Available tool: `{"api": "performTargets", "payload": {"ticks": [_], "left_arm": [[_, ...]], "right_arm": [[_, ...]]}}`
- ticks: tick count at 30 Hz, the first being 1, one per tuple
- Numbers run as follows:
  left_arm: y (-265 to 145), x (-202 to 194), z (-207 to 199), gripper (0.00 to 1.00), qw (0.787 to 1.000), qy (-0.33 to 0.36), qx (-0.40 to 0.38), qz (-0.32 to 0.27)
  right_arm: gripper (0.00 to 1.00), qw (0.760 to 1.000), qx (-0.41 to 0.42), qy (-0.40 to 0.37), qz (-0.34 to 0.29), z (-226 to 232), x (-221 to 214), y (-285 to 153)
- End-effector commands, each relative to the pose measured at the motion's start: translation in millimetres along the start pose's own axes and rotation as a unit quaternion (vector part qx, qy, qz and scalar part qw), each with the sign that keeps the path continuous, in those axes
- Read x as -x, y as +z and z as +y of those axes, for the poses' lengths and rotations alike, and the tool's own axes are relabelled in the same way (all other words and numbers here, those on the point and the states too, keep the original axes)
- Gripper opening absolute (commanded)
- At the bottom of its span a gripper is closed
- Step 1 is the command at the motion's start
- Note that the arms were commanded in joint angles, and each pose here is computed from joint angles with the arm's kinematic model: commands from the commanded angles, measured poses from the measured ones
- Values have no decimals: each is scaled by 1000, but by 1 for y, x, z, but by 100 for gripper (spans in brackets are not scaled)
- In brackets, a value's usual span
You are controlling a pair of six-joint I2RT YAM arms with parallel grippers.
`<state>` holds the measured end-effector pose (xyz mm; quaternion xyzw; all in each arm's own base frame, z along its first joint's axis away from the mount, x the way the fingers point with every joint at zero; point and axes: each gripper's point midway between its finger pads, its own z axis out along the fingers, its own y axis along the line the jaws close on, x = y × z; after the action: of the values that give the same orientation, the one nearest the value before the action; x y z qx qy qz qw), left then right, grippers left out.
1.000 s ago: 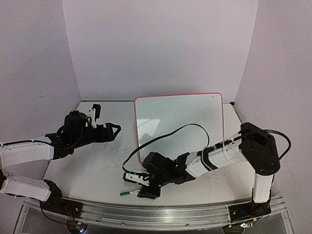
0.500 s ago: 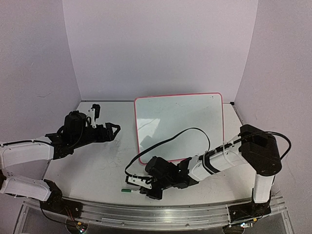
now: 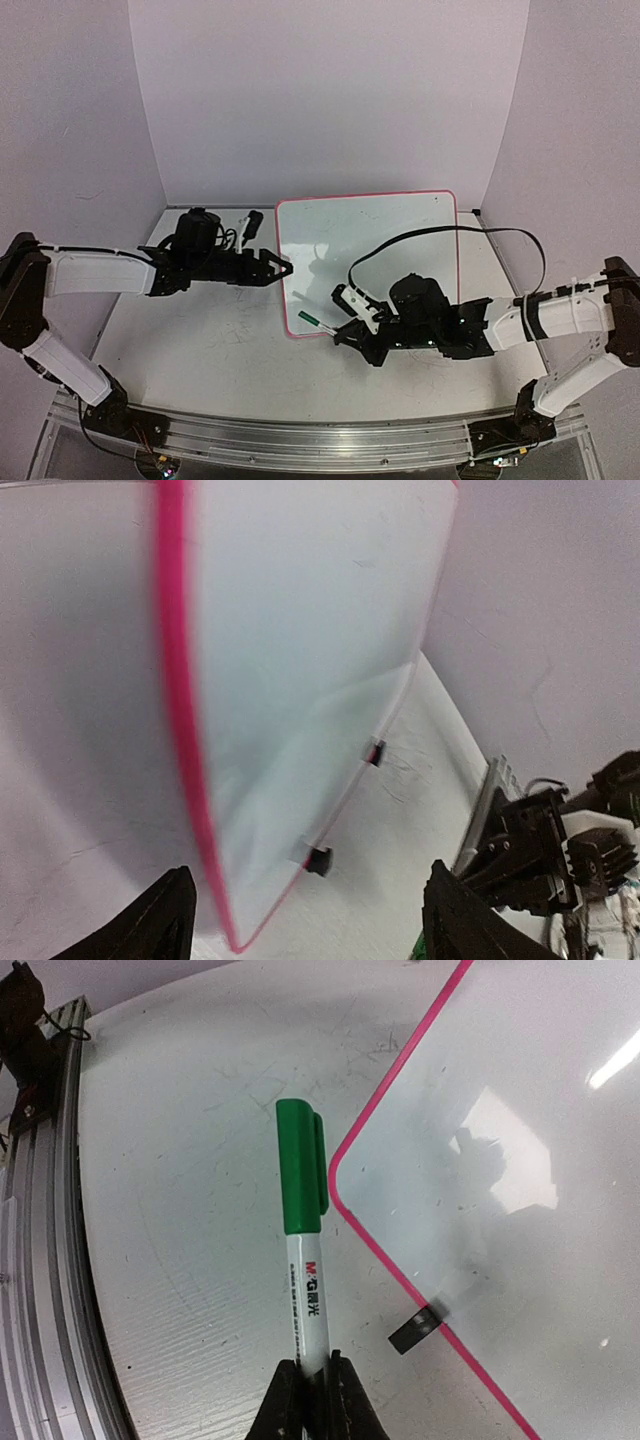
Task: Write a sentence on the whiteboard
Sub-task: Adjust the whiteboard at the center of the board.
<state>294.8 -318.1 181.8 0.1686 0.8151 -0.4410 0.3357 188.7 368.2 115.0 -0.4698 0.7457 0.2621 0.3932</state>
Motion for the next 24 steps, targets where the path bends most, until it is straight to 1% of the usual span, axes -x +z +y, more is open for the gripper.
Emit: {"api": "performTargets", "payload": {"ticks": [1,2,3,5,6,8,9,11,16,19,21,23,24], "left_arm": [[26,-27,-96,79,976,30,-191,97],[31,-31,-101,77,974,29,-196,105],[34,-32,-101,74,974,23,-197,108],[37,-33,-99,62,975,13,-192,107],[38,-34,-98,57,975,9,-192,109],[38,-38,-100,52,972,3,-201,119],[37,-39,-102,53,971,2,-206,122],[34,-40,-100,62,973,4,-199,116],[21,-33,-74,79,991,-5,-122,62],[11,-29,-54,80,996,-25,-75,30],[1,-27,-46,80,998,-28,-59,13],[-8,-25,-55,80,997,-13,-76,9],[-10,-26,-65,80,995,-2,-98,17]], "right_arm": [[0,1000,-16,3,-21,-6,15,-14],[0,1000,-20,1,-22,-7,17,-16],[0,999,-24,1,-25,-8,19,-19],[0,999,-28,1,-32,-10,22,-24],[0,999,-31,2,-37,-10,25,-26],[0,998,-39,3,-43,-13,29,-30],[0,998,-46,4,-45,-15,30,-31],[0,997,-61,3,-47,-20,33,-33],[0,996,-73,2,-42,-25,34,-28],[0,997,-73,3,-35,-26,33,-23],[0,997,-73,2,-32,-26,32,-21],[0,997,-70,0,-32,-25,33,-21],[0,997,-69,-1,-33,-24,35,-21]]}}
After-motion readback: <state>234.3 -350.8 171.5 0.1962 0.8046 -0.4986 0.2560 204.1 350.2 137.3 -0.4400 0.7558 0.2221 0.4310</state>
